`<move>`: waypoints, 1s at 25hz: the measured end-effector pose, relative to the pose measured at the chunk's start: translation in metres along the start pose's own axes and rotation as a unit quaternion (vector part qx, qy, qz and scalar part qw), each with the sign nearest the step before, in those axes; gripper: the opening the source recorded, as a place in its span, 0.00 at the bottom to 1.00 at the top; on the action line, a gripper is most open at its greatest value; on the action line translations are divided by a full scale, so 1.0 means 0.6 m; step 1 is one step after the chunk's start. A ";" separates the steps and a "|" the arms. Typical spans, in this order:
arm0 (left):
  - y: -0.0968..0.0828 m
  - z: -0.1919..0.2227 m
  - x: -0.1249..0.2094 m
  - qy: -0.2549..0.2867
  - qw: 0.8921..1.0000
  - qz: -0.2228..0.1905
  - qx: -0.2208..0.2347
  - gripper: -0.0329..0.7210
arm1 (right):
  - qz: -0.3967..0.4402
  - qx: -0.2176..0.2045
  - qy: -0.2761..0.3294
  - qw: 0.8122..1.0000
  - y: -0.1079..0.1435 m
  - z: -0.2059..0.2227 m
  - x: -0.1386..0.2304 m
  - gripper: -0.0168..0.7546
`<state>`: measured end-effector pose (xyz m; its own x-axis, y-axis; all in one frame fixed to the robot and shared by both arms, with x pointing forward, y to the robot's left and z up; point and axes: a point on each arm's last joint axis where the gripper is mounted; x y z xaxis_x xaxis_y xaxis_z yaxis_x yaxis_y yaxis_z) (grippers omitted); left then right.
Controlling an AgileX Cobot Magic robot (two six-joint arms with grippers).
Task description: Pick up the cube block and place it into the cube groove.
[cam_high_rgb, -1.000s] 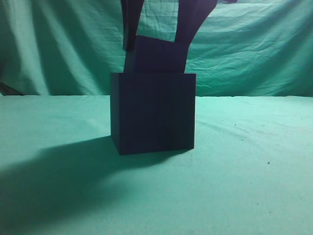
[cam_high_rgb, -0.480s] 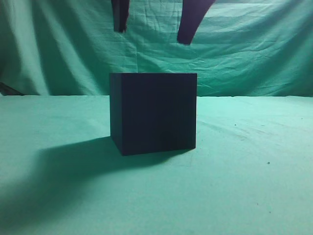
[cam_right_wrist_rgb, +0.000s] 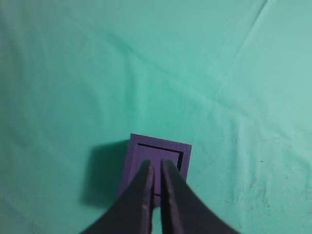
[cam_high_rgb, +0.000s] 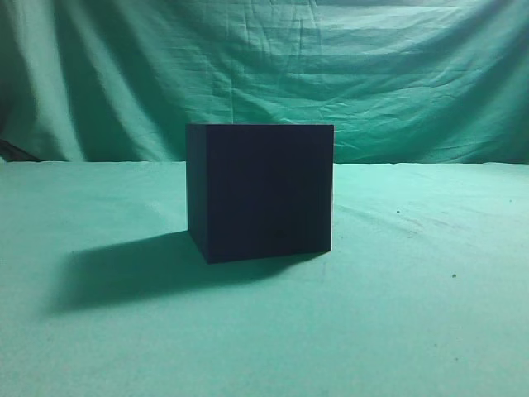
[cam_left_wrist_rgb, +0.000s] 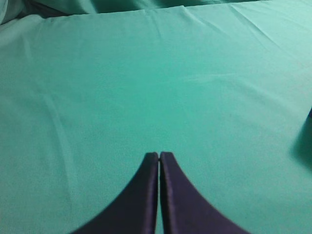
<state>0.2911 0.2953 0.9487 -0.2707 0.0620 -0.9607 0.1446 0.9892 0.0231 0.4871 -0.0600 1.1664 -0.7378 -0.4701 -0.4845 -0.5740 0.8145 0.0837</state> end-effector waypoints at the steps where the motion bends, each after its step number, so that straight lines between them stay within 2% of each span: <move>1: 0.000 0.000 0.000 0.000 1.000 0.000 0.000 0.04 | 0.001 -0.003 -0.019 1.000 -0.001 -0.029 0.005 0.02; 6: 0.000 0.000 0.000 0.000 1.000 0.000 0.000 0.04 | 0.011 -0.016 -0.091 0.996 -0.012 -0.153 0.068 0.02; 10: 0.000 0.000 0.000 0.000 1.000 0.000 0.000 0.04 | 0.013 -0.015 -0.091 0.996 -0.028 -0.190 0.160 0.02; 12: 0.000 0.000 0.000 0.000 1.000 0.000 0.000 0.04 | 0.013 -0.013 -0.081 0.997 -0.037 -0.190 0.208 0.02; 19: 0.000 0.000 0.000 0.000 1.000 0.000 0.000 0.04 | -0.011 -0.026 -0.134 0.991 -0.060 -0.186 0.354 0.02; 25: 0.000 0.000 0.000 0.000 1.000 0.000 0.000 0.04 | -0.018 -0.057 -0.182 0.982 -0.069 -0.189 0.444 0.02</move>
<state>0.2911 0.2953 0.9487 -0.2707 0.0620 -0.9607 0.1446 0.9892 0.0231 0.2740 -0.2572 1.1325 -0.5526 -0.3289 -0.7658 -0.6489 0.7464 0.1477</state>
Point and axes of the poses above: a point on each arm's last joint axis where the gripper is mounted, z pointing out along that axis toward the gripper, y along the wrist's bending axis when the last joint is at zero, x = y × z, and after that the axes turned 2 degrees about -z, right-handed
